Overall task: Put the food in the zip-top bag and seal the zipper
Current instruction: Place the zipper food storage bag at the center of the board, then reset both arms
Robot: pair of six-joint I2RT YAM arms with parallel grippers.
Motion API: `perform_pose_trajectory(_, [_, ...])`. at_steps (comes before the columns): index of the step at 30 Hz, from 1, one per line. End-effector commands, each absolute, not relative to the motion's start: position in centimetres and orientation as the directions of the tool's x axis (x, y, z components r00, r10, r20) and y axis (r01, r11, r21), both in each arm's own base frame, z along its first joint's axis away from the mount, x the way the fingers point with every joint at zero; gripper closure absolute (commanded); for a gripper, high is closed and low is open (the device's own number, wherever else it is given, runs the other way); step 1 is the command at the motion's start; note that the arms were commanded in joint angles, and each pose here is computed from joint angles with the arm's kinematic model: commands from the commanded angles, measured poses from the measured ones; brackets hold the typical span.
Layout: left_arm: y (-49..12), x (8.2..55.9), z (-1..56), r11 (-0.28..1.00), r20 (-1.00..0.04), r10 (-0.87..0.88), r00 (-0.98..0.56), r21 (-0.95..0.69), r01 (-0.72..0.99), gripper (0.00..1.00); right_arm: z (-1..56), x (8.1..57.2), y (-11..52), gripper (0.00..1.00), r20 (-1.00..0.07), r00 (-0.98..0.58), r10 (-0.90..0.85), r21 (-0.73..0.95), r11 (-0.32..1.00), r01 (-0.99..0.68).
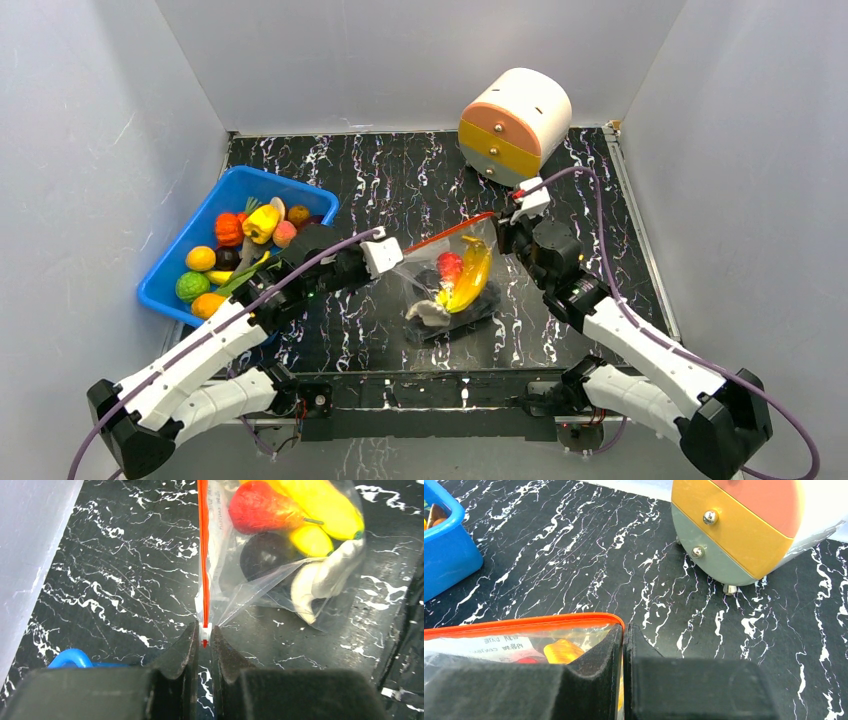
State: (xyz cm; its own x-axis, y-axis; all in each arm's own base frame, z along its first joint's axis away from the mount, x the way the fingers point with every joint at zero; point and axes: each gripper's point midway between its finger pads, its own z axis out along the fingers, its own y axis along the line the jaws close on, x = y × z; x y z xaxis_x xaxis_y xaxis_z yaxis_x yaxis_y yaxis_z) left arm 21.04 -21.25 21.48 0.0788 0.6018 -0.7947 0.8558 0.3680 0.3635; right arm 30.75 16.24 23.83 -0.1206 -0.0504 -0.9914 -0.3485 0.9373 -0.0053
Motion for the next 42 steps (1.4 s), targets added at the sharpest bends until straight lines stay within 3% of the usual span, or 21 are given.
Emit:
perform_pose_trajectory(1, [-20.4, 23.2, 21.6, 0.45, -0.782, 0.622, 0.051, 0.41, 0.793, 1.0, 28.3, 32.6, 16.5, 1.0, -0.999, -0.001, 0.042, 0.04, 0.935, -0.352])
perform_pose_trajectory(7, [-20.3, 24.6, 22.2, 0.542, -0.805, 0.594, -0.013, 0.388, 0.745, 0.86, 27.6, 33.9, 17.7, 0.99, -0.999, -0.035, 0.035, 0.047, 0.913, -0.406])
perform_pose_trajectory(9, [-20.1, 24.7, 22.8, 0.579, -0.822, 0.569, -0.042, 0.364, 0.729, 0.78, 27.5, 33.8, 18.0, 0.88, -0.998, -0.055, 0.043, 0.062, 0.907, -0.417])
perform_pose_trajectory(15, [-19.0, 24.5, 24.1, 0.677, -0.857, 0.501, -0.124, 0.298, 0.673, 0.37, 27.8, 33.1, 17.5, 0.47, -0.992, -0.112, 0.051, 0.092, 0.913, -0.397])
perform_pose_trajectory(16, [-18.9, 24.3, 24.5, 0.692, -0.865, 0.482, -0.139, 0.278, 0.666, 0.27, 28.1, 32.9, 17.4, 0.42, -0.992, -0.117, 0.052, 0.095, 0.912, -0.399])
perform_pose_trajectory(17, [-18.8, 24.2, 24.9, 0.702, -0.874, 0.465, -0.145, 0.264, 0.661, 0.06, 28.3, 32.7, 17.4, 0.37, -0.991, -0.121, 0.051, 0.096, 0.911, -0.402])
perform_pose_trajectory(18, [-18.7, 24.0, 25.4, 0.711, -0.882, 0.448, -0.148, 0.251, 0.656, 0.02, 28.5, 32.3, 17.3, 0.34, -0.991, -0.124, 0.05, 0.097, 0.907, -0.409])
perform_pose_trajectory(21, [-18.5, 23.6, 26.8, 0.742, -0.909, 0.386, -0.158, 0.205, 0.638, 0.02, 29.2, 31.2, 17.4, 0.24, -0.992, -0.115, 0.057, 0.102, 0.893, -0.439])
perform_pose_trajectory(23, [-18.2, 23.5, 27.5, 0.773, -0.924, 0.339, -0.175, 0.168, 0.612, 0.02, 29.7, 30.4, 17.5, 0.06, -0.99, -0.12, 0.073, 0.121, 0.88, -0.459])
perform_pose_trajectory(24, [-18.0, 23.4, 27.8, 0.787, -0.932, 0.313, -0.184, 0.146, 0.599, 0.02, 29.9, 30.1, 17.4, 0.02, -0.988, -0.127, 0.085, 0.134, 0.878, -0.459])
perform_pose_trajectory(35, [-18.0, 22.4, 30.9, 0.867, -0.922, -0.103, -0.373, -0.267, 0.421, 0.02, 31.0, 26.5, 17.3, 0.02, -0.909, -0.329, 0.256, 0.382, 0.828, -0.411])
perform_pose_trajectory(42, [-16.4, 22.0, 32.0, 0.878, -0.905, -0.208, -0.372, -0.34, 0.337, 0.02, 32.3, 24.5, 16.8, 0.02, -0.89, -0.34, 0.303, 0.431, 0.801, -0.416])
